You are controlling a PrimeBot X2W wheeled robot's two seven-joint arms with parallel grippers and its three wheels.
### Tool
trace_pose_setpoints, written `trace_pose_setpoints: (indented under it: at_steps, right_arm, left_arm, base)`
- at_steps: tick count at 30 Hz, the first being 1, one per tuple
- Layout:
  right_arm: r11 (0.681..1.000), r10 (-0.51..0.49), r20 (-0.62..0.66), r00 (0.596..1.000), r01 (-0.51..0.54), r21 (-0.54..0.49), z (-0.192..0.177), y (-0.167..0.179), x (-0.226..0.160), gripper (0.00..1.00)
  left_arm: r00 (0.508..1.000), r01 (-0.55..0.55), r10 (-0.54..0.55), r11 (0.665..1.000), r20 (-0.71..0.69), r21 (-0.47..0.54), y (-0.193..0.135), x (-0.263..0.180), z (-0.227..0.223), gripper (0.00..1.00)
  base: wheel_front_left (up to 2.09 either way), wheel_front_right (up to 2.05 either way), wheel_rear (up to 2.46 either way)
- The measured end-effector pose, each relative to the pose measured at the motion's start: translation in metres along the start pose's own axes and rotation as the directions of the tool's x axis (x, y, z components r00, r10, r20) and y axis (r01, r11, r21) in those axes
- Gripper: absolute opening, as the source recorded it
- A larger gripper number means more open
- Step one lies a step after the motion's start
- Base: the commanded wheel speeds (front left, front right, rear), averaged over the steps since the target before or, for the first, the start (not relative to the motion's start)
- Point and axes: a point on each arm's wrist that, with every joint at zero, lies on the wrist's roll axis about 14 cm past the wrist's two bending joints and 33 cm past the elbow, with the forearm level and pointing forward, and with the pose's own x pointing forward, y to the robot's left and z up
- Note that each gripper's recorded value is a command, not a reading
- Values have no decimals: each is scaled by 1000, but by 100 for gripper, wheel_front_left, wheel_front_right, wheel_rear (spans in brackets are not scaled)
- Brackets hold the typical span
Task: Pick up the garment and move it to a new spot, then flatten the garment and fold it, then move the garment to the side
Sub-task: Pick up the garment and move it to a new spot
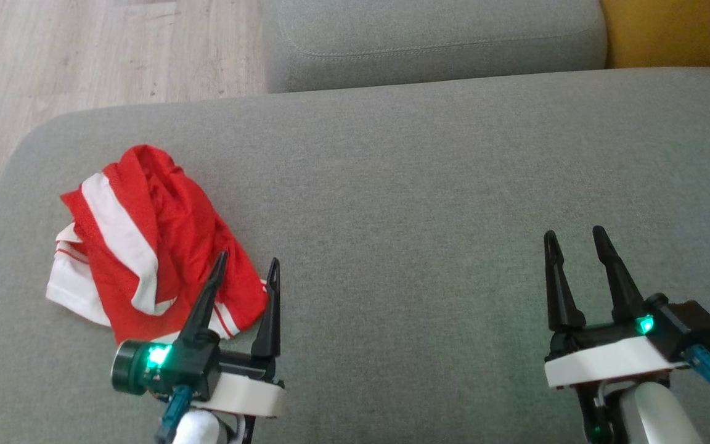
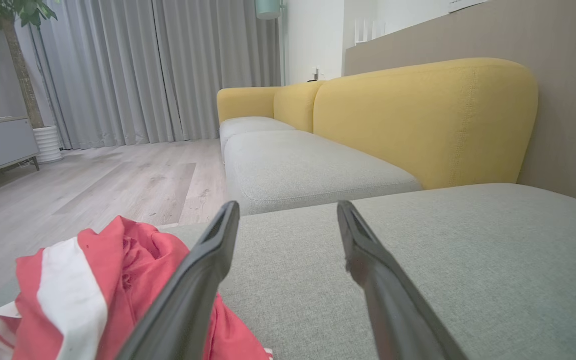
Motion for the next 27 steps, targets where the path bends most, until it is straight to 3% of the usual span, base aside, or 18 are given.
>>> trace_pose_setpoints:
  at_steps: [15, 27]
  right_arm:
    - [990, 136, -11, 991, -136, 25, -5, 45, 13, 100]
    - [949, 311, -50, 949, -308, 63, -20, 104, 14, 100]
  left_arm:
    - [990, -141, 141, 990, -15, 3, 41, -29, -4, 100]
    - [952, -304, 304, 952, -21, 24, 86, -69, -5, 100]
  base:
    - [0, 0, 0]
    - [0, 0, 0]
